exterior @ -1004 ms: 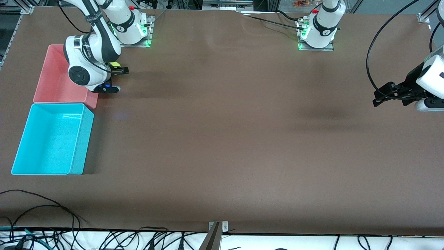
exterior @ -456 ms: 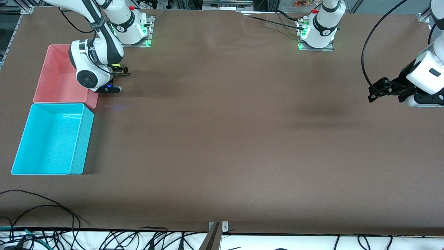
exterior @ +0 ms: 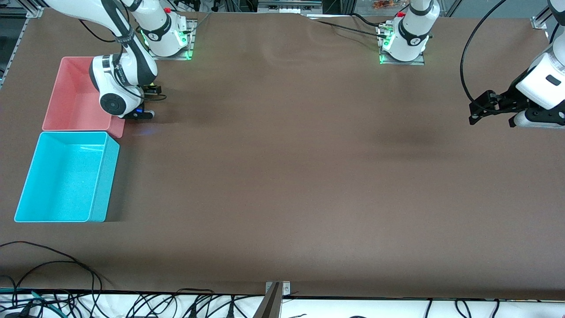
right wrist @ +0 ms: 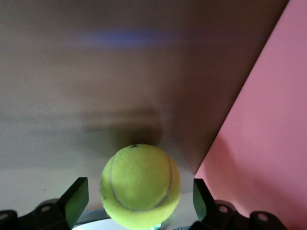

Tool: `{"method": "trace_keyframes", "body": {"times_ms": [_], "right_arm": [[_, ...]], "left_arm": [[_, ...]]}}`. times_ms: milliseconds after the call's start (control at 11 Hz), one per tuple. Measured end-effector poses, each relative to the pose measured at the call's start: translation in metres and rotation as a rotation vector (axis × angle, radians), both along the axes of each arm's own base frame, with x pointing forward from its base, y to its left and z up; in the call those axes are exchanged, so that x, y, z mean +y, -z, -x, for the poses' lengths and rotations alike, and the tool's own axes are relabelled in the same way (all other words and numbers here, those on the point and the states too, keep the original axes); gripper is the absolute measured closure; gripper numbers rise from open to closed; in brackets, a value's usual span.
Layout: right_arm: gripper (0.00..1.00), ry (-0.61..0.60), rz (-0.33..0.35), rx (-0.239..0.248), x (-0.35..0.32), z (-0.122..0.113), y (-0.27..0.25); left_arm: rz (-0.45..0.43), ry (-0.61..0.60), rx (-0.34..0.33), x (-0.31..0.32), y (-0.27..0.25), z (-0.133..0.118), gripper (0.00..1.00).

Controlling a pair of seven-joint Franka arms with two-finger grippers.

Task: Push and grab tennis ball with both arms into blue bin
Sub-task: 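Lower the right gripper over the tennis ball and close on it, then carry the ball with the right gripper over the cyan bin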

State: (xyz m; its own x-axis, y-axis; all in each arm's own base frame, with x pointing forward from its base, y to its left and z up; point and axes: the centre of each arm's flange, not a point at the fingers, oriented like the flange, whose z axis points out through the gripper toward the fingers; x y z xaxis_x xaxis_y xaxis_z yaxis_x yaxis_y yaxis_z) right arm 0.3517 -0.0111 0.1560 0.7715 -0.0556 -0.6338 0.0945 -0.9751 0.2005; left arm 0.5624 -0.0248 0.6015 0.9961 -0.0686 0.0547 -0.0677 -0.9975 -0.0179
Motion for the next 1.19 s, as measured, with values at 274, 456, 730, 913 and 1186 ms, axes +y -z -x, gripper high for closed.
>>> {"method": "trace_keyframes", "body": {"times_ms": [274,456,730,913,1186], "right_arm": [[0.35,-0.032,0.016,0.012,0.005,0.002,0.004],[0.35,-0.044,0.024,0.011,0.009,0.002,0.004],[0.35,-0.051,0.060,0.014,0.019,-0.028,-0.017],[0.35,-0.042,0.079,-0.024,0.028,-0.078,-0.058],[0.35,-0.038,0.053,-0.127,0.057,-0.122,-0.097]], "left_arm": [[0.017,0.010,0.001,0.002,0.000,0.000,0.00],[0.018,0.014,0.001,0.004,0.000,0.000,0.00],[0.018,0.015,0.001,0.004,0.000,0.000,0.00],[0.018,0.015,0.001,0.004,0.000,0.000,0.00],[0.028,0.016,0.001,0.002,0.000,0.000,0.00]]}}
